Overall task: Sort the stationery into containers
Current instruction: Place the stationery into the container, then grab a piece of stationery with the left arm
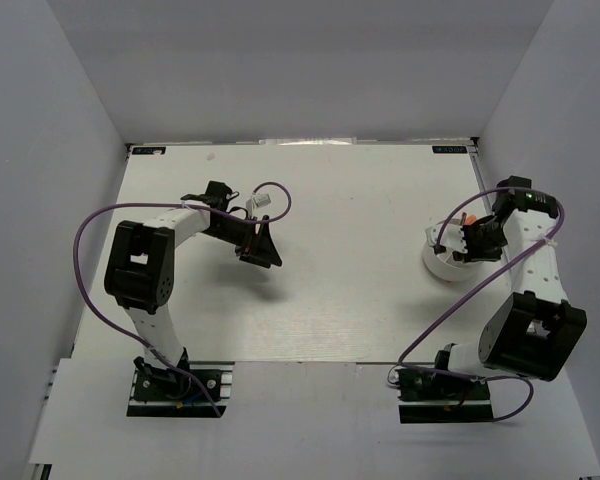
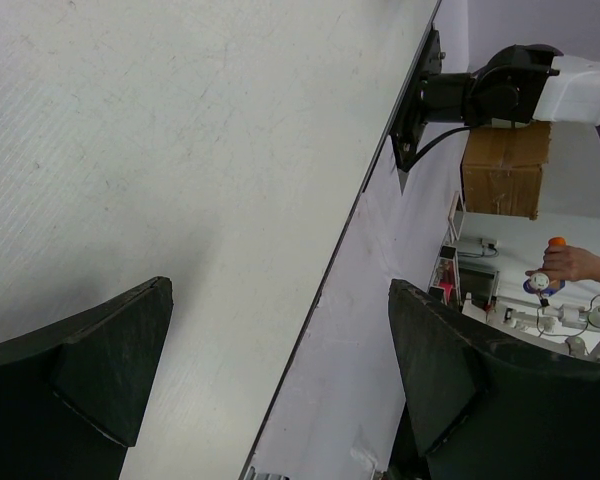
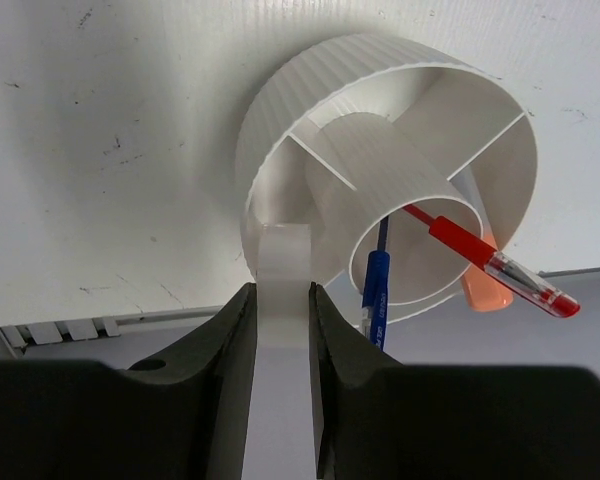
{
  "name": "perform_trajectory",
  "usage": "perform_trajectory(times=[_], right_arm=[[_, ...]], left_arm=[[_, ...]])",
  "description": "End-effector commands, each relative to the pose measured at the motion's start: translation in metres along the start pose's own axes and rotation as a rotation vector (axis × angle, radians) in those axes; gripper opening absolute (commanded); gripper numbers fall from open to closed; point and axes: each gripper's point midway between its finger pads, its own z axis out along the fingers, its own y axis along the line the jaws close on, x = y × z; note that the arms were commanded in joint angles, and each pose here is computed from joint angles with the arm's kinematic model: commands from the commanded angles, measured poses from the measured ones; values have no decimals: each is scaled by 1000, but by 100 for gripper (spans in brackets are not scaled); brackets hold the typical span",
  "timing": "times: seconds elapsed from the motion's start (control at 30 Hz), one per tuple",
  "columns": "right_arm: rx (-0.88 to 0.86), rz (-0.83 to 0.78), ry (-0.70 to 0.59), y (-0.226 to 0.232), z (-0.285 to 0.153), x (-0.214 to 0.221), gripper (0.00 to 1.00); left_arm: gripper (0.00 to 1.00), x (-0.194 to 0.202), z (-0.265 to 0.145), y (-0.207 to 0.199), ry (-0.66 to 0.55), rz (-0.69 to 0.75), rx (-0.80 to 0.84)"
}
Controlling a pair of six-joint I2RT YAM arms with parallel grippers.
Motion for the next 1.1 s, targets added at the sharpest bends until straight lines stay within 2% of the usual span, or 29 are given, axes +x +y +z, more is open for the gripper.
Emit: perform_trajectory(times=[0.0,0.17,0.47,0.6,0.67,0.7,0.73,0.77,0.83,0.87,0.97,1.0,1.07], right_arm=[[23,-14,1,-9,-6,0,20],[39,-13,3,-11,-3,1,32],[62,-6,-3,-15,-4,-1,48],[62,-13,-17,-13,-9,-6,47],[91,-19,-47,-19,-23,-15,42],[91,-3,-102,-17,-29,-28,39],[150,16,-109,-27,-46,-34,32],[185,21,-133,-30,-53,-42,30],[253,-3,-178,-33,-69,-61,29],[274,-8,-200,-35,-73,-68,29],[295,87,-298,-44,-82,-89,30],[299,121,-354,-51,-85,-97,31],[255,279,-448,-63,-85,-111,32]], left_arm=[[98,-4,-3,-9,-21,43,31],[98,-6,-3,-8,-25,43,26],[98,-4,-4,-9,-29,49,18],[98,-6,-5,-11,-33,53,19],[98,-9,-10,-12,-55,57,-3],[98,-11,-12,-12,-66,61,-25],[96,-16,-18,-12,-107,82,-95],[92,-18,-22,-12,-132,94,-140],[88,-37,-42,-19,-262,155,-250],[84,-39,-48,-6,-306,105,-352],[71,-48,-66,6,-354,93,-500],[70,-54,-83,22,-382,78,-637],[66,-58,-97,39,-392,63,-759]])
